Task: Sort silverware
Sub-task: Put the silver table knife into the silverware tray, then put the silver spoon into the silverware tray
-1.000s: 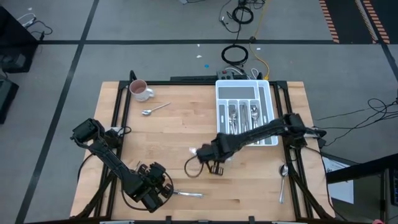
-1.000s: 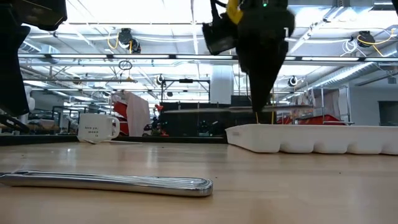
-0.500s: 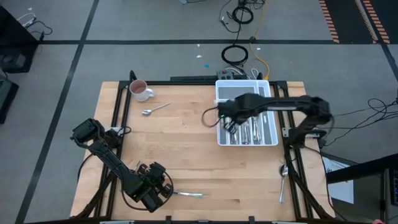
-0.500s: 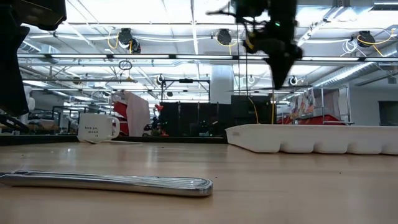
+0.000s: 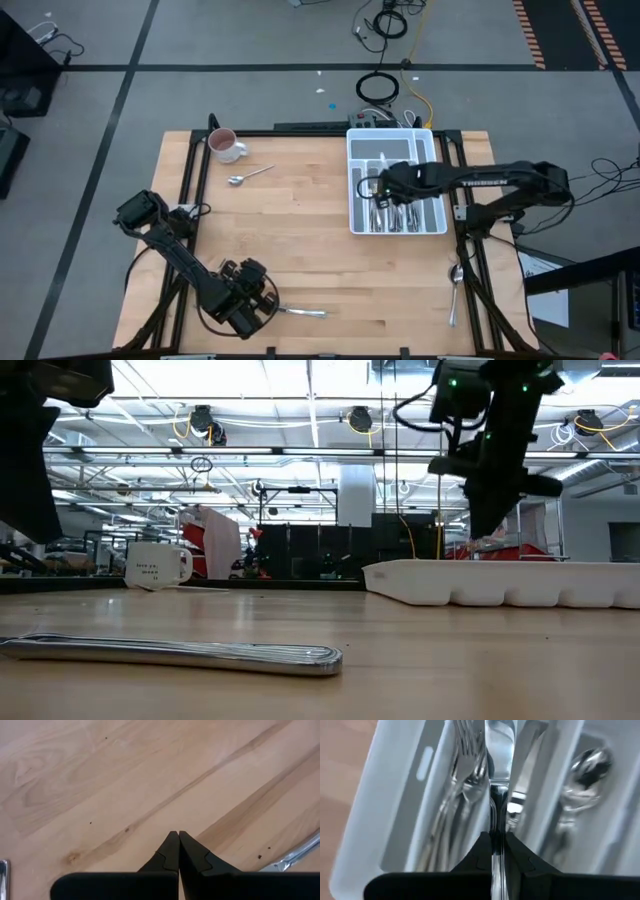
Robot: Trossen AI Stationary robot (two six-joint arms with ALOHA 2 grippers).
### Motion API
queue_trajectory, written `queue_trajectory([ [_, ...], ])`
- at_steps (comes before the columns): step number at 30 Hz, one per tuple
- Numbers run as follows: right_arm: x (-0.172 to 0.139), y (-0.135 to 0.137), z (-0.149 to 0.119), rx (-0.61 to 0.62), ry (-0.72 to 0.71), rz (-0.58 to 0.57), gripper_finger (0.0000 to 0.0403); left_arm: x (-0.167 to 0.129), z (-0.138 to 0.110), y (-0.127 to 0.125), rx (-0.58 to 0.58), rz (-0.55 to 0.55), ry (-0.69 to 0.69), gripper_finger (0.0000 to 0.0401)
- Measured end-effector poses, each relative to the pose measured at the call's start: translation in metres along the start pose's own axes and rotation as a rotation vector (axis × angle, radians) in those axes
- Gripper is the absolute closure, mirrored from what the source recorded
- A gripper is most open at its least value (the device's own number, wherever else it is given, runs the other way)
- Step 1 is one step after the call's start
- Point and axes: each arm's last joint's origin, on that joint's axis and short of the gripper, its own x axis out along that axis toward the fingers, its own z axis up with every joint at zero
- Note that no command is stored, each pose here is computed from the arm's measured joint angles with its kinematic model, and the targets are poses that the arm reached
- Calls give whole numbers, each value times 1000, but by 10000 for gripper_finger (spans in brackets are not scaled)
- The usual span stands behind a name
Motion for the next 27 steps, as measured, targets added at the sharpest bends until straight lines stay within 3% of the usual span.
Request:
queue_trajectory([
  [7, 30, 0, -10, 152, 5, -11, 402, 1, 1, 1, 0, 8, -3, 401],
  [15, 47, 0, -15, 153, 36, -70, 390, 1, 2, 2, 8, 25, -7, 401],
  [20, 47, 1, -16, 118, 38, -68, 325, 1, 2, 4, 9, 38, -19, 395],
  [27, 45, 5, -16, 17, 43, -19, 218, 0, 2, 5, 18, 57, 4, 350],
])
